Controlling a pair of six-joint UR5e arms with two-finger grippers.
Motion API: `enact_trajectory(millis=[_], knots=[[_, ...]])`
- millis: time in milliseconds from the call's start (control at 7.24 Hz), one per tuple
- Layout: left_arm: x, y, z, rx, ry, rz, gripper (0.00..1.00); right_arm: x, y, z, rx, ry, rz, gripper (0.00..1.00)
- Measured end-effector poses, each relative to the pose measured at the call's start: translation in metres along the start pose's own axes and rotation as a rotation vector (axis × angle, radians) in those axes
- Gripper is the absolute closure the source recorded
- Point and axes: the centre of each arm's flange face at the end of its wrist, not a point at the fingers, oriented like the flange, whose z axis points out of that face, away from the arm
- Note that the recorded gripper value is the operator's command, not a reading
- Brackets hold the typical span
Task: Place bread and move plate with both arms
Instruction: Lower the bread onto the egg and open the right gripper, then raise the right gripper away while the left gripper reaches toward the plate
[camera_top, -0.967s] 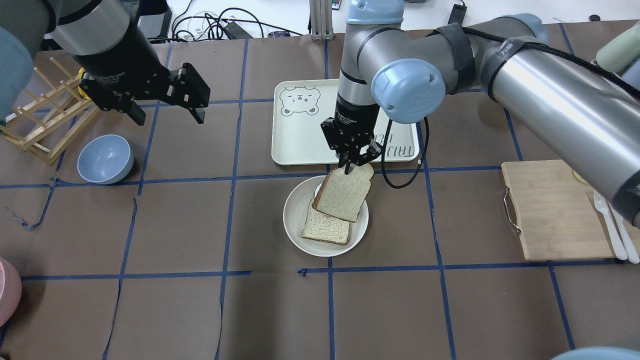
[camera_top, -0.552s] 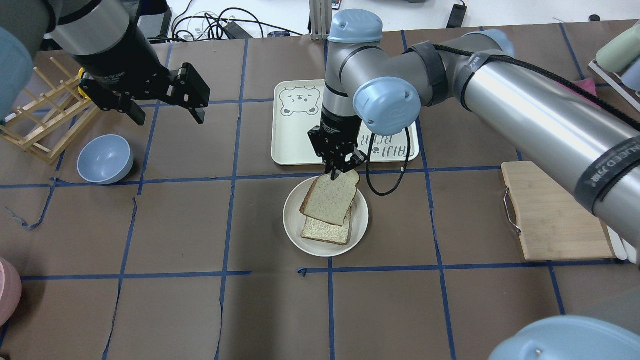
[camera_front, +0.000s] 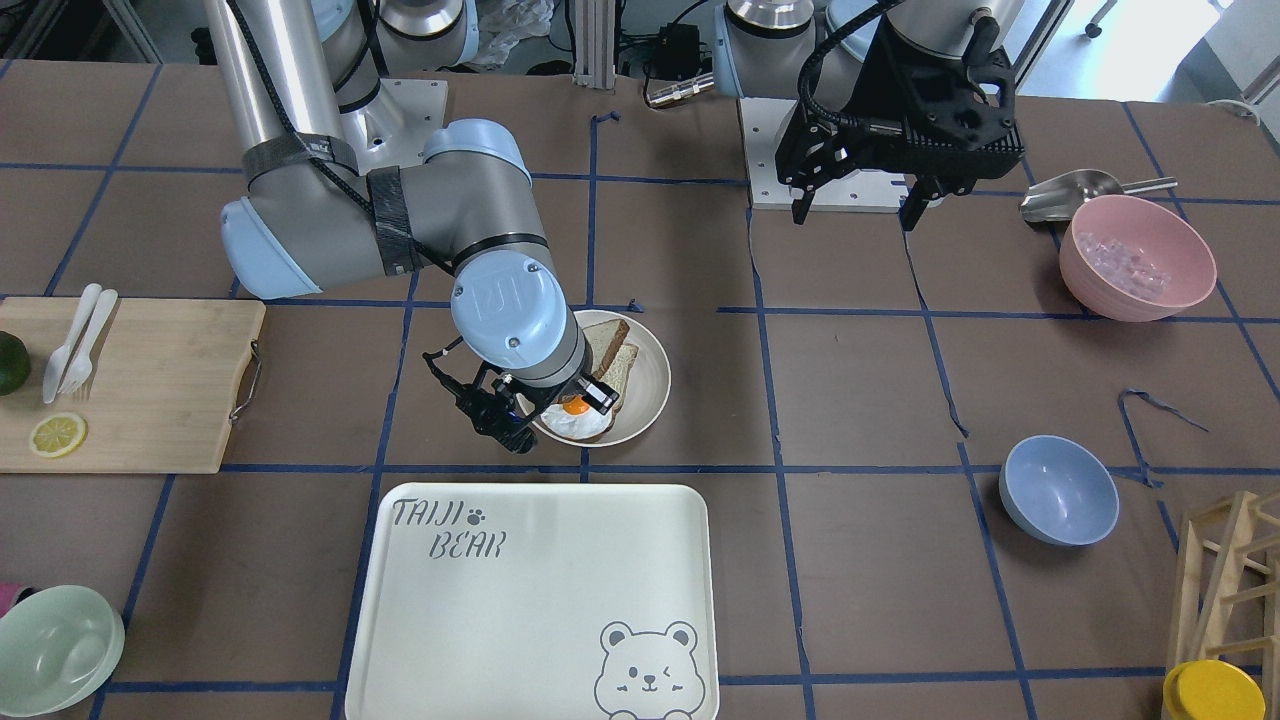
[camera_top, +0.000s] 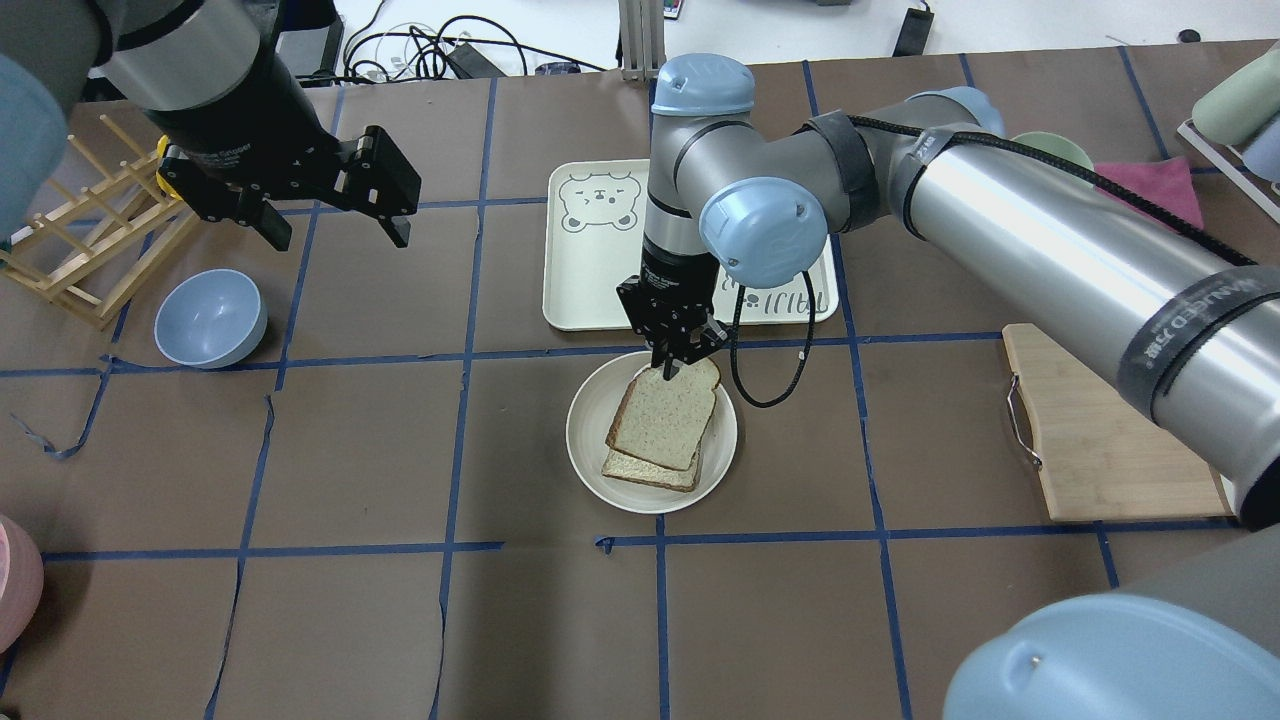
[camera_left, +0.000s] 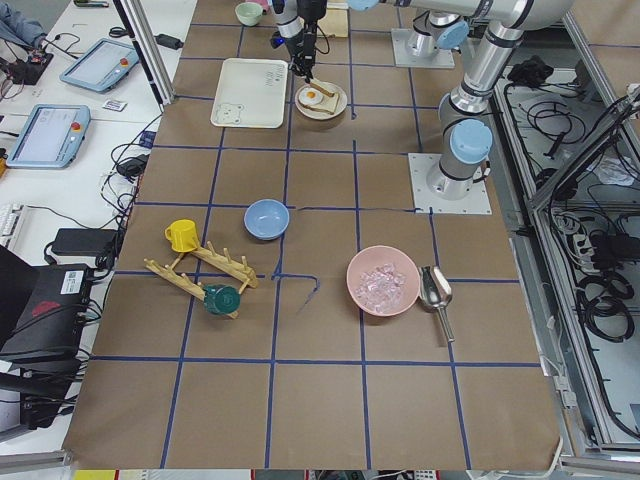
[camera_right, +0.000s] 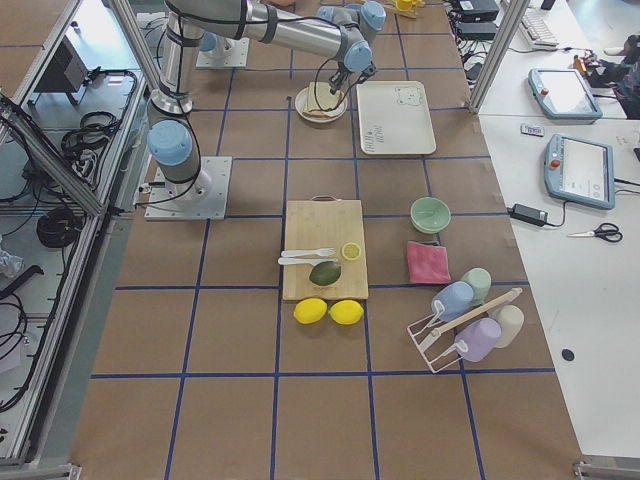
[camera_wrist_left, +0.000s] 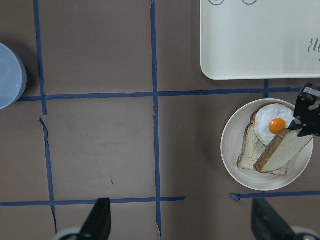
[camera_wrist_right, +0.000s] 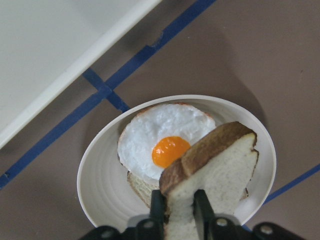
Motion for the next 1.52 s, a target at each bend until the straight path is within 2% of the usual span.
enact_trajectory(millis=[552, 691, 967, 1105, 1243, 1519], knots=[[0.000, 0.000, 0.000, 0.000, 0.000, 0.000, 0.00, -0.002, 0.004, -0.016, 0.040, -0.041, -0.035, 0.00], [0.000, 0.000, 0.000, 0.000, 0.000, 0.000, 0.00, 0.002, 0.005, -0.025, 0.063, -0.044, -0.056, 0.00], [0.000, 0.000, 0.000, 0.000, 0.000, 0.000, 0.00, 0.028, 0.000, -0.063, 0.168, -0.018, -0.226, 0.00], [0.000, 0.000, -0.001, 0.001, 0.000, 0.000, 0.00, 0.048, -0.015, -0.087, 0.200, -0.024, -0.292, 0.00], [0.001, 0.001, -0.001, 0.000, 0.007, -0.001, 0.00, 0.074, -0.039, -0.112, 0.220, -0.038, -0.337, 0.00], [0.020, 0.004, 0.004, -0.012, 0.028, -0.031, 0.00, 0.138, -0.070, -0.163, 0.243, -0.028, -0.482, 0.00]])
